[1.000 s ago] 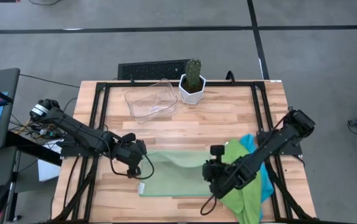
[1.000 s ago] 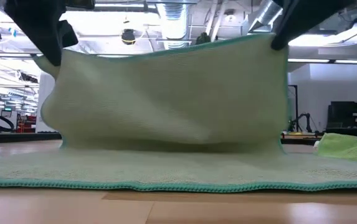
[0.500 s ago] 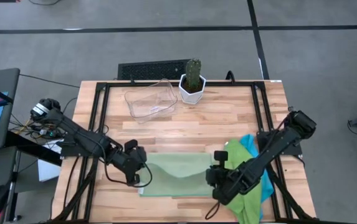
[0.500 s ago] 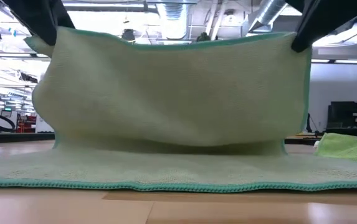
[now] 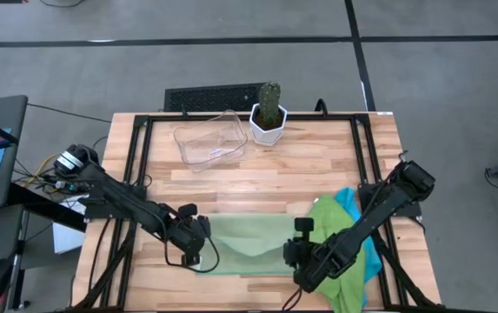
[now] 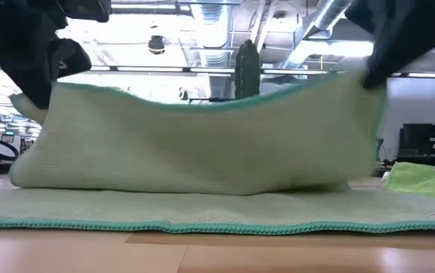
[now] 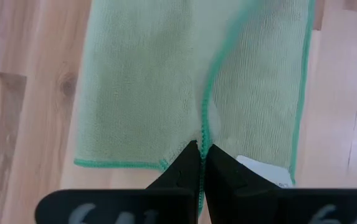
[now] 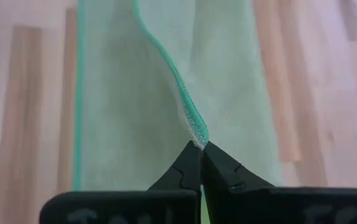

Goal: Fold microfiber towels
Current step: Fold the light green microfiber towel

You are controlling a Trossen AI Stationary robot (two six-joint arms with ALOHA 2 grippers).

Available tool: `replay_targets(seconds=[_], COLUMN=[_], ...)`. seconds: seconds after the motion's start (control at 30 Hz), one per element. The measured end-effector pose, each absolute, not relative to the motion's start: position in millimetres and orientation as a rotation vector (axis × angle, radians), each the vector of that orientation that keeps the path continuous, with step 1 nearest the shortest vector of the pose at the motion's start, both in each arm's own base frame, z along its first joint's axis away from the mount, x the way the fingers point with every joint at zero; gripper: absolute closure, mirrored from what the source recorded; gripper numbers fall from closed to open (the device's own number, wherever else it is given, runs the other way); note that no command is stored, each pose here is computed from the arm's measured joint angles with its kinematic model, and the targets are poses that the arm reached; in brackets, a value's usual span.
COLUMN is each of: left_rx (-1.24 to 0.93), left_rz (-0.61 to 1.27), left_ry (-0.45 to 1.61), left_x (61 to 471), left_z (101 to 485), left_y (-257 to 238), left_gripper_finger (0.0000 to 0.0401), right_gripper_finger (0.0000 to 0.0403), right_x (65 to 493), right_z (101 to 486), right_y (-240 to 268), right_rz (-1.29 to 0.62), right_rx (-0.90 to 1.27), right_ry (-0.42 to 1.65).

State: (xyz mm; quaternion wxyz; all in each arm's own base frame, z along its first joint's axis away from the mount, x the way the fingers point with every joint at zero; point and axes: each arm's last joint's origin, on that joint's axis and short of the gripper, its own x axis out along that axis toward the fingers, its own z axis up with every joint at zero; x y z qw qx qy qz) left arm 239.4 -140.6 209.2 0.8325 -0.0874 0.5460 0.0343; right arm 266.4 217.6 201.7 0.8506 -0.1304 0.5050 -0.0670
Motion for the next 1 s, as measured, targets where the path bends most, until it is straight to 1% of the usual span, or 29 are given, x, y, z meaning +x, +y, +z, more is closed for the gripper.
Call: replay_targets(seconds=[0.1,0.3,0.5,0.77,0.87,1.0], left_rx=[-0.203,-0.233,-0.251,-0.255,-0.254,-0.243], left_rz=[0.075,0.050,0.034,0.026,0.023,-0.017], left_ry=[1.158,1.147,1.143,1.144,1.144,1.136], left_x=[239.2,240.8,242.0,242.0,241.9,242.0], left_z=[209.4,210.7,210.7,210.9,210.9,211.7], left_y=[-141.4,-143.6,-145.1,-145.7,-146.1,-149.3], left_gripper_finger=[0.0401,0.0401,0.0401,0.0400,0.0391,0.0365], right_gripper_finger=[0.0374,0.0372,0.0371,0.0353,0.0350,0.0344], right_x=[269.1,268.7,268.1,266.3,266.2,265.9], right_z=[191.3,183.4,183.9,183.4,183.4,183.1], right_y=[223.1,226.1,230.0,232.8,232.9,233.5], right_rz=[-0.127,-0.109,-0.083,-0.046,-0.044,-0.026], right_rx=[-0.274,-0.283,-0.263,-0.232,-0.231,-0.216], right_ry=[1.076,1.111,1.107,1.135,1.137,1.154])
